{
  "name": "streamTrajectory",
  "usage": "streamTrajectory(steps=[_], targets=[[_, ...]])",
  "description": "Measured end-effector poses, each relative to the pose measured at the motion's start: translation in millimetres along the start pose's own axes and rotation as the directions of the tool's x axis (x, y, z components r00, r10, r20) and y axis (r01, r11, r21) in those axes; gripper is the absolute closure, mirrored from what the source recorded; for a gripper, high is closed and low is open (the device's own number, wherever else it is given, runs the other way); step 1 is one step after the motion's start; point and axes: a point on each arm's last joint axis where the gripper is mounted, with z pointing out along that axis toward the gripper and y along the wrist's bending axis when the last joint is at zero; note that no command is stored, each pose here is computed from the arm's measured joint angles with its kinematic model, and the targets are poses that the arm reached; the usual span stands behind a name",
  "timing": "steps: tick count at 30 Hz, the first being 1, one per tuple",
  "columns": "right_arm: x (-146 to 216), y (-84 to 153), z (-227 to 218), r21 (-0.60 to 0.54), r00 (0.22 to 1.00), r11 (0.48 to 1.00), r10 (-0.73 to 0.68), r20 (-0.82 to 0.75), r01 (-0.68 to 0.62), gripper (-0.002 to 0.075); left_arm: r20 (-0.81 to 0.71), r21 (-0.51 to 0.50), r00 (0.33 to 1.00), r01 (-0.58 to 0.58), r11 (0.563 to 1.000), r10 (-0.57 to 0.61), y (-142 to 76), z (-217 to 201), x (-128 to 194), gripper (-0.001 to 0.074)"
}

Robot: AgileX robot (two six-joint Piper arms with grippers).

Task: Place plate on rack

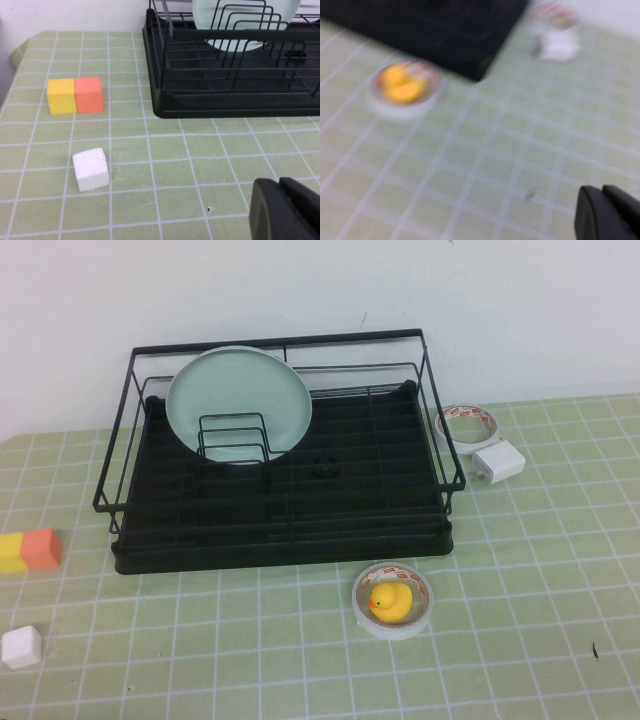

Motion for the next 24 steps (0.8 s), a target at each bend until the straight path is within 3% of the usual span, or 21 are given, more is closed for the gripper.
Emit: streamTrajectory(steps=[11, 24], targets=[[44.5, -1.6, -10.1, 0.235, 0.985, 0.968, 0.045, 0.166, -0.083, 0.0728, 0.0, 0.0, 1.0, 0.0, 1.0, 0.0, 0.0, 0.0, 0.0, 0.0736], [58.1, 1.1, -5.8, 0.24, 0.991, 0.968, 0.051, 0.127, -0.08, 0.0728, 0.0, 0.0, 1.0, 0.0, 1.0, 0.0, 0.0, 0.0, 0.0, 0.0736]])
